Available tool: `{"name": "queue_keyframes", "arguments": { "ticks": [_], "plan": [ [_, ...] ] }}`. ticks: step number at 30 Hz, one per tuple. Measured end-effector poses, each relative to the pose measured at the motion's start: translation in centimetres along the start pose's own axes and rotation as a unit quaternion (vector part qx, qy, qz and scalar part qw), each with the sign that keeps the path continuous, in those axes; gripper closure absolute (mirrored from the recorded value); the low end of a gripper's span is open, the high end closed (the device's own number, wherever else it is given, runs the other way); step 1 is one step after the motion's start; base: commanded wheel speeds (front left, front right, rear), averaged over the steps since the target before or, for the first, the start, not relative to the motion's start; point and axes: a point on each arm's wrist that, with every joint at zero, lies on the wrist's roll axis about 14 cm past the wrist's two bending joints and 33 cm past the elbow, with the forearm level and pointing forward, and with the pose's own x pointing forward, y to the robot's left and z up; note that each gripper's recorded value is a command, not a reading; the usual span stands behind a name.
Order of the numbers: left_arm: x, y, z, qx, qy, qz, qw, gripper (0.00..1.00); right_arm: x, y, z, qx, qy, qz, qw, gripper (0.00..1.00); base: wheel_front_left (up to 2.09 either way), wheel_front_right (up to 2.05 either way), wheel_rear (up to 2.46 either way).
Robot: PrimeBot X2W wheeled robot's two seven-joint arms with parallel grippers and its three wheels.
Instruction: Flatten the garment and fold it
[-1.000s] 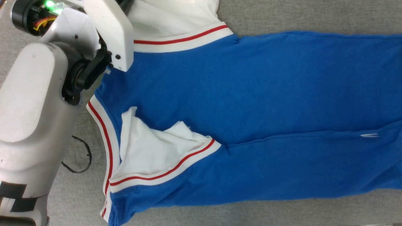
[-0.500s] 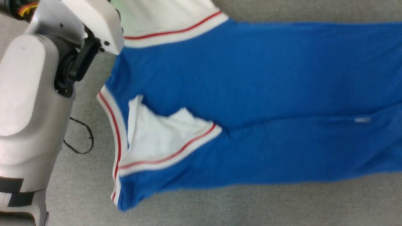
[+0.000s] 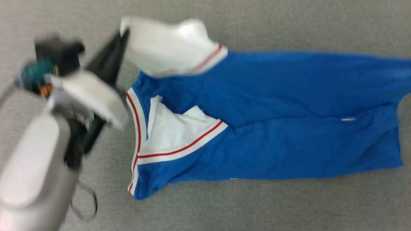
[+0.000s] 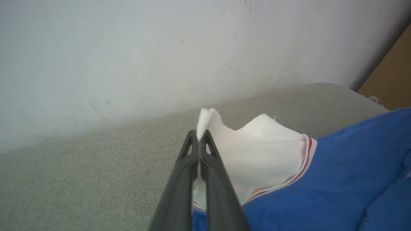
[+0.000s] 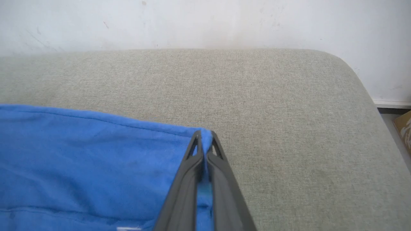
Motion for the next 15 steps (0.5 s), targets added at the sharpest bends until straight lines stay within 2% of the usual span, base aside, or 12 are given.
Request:
{"name": "queue_keyframes", "arguments": {
  "ticks": [8, 11, 15],
  "plan": [
    [-7.5, -2.0, -3.0, -0.057, 0.003, 0.026, 0.998, 1.0, -4.2, 0.8, -3.4, 0.05, 0.004, 0.006, 0.999, 1.0, 0.0, 0.0, 0.0],
    [-9.3, -2.6, -5.0, -0.092, 0.015, 0.04, 0.995, 1.0, -5.0, 1.0, -5.2, 0.075, 0.013, 0.002, 0.997, 1.0, 0.0, 0.0, 0.0],
    [-10.2, -3.1, -8.1, -0.113, 0.044, 0.052, 0.991, 1.0, -5.2, 1.2, -7.4, 0.088, 0.031, -0.001, 0.996, 1.0, 0.0, 0.0, 0.0]
  ]
}}
